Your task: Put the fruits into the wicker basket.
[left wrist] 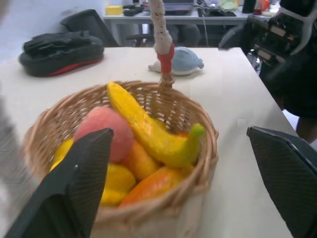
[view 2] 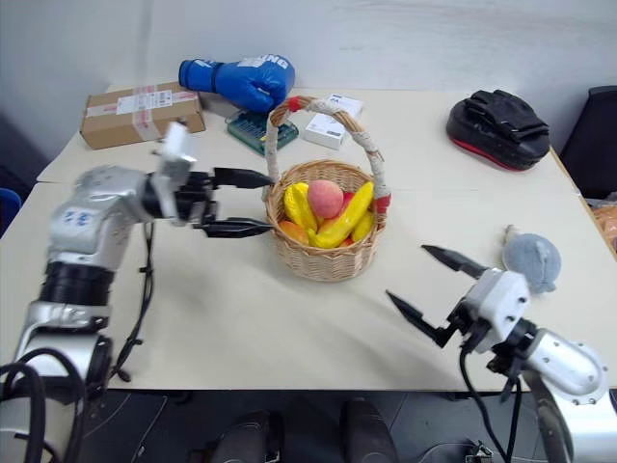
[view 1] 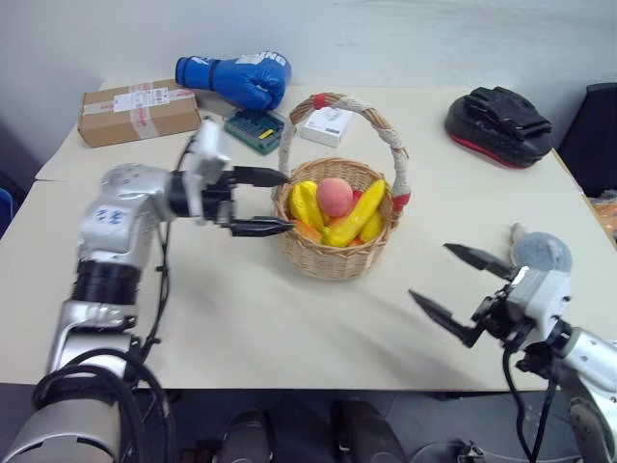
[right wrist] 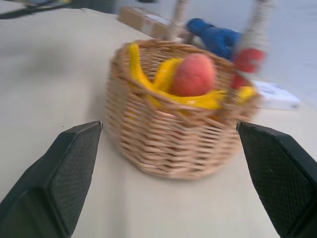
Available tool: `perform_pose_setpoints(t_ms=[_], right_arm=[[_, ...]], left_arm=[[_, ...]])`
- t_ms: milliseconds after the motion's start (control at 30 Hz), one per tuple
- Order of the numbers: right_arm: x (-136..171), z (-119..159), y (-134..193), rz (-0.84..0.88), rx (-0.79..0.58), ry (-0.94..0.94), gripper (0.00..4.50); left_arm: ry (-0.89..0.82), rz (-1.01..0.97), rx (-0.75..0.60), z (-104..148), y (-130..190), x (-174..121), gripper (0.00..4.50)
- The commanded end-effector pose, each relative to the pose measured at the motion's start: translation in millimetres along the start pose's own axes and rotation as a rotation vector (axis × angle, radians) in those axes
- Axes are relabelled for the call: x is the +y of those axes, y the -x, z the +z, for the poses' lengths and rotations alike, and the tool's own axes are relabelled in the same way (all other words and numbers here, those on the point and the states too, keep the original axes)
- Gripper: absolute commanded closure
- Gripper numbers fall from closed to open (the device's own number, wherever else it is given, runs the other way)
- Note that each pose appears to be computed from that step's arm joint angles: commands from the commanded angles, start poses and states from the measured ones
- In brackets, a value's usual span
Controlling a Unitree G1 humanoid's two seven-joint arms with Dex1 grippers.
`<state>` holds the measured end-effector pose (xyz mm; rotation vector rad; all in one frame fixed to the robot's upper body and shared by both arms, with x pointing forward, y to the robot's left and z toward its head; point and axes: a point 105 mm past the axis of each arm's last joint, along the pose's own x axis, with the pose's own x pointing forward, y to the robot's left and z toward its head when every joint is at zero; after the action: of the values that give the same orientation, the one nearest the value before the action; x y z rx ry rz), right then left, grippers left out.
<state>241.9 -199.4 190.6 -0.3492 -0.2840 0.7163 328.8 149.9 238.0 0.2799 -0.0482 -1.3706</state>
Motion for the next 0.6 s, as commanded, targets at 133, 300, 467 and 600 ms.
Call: perform_pose_setpoints(t_ms=[133, 300, 467, 600], right_arm=[[-35.2, 8.3, -14.5, -0.023, -0.066, -0.022, 0.0], [-48.7, 4.6, -36.0, 0.06, -0.074, -0.073, 0.0], [-60.5, 3.4, -70.0, 0.183, -0.096, -0.194, 0.0], [-59.3, 6.7, -92.1, 0.274, -0.095, -0.261, 0.0]], left_arm=[[0.025, 0.194, -0.026, -8.1, 56.1, -9.3, 0.09], [0.167, 0.388, -0.049, -38.4, 102.5, -19.2, 0.09], [0.11, 0.411, -0.069, -31.6, 100.2, -33.8, 0.09], [0.096, 0.346, -0.059, -30.0, 86.5, -48.8, 0.09]])
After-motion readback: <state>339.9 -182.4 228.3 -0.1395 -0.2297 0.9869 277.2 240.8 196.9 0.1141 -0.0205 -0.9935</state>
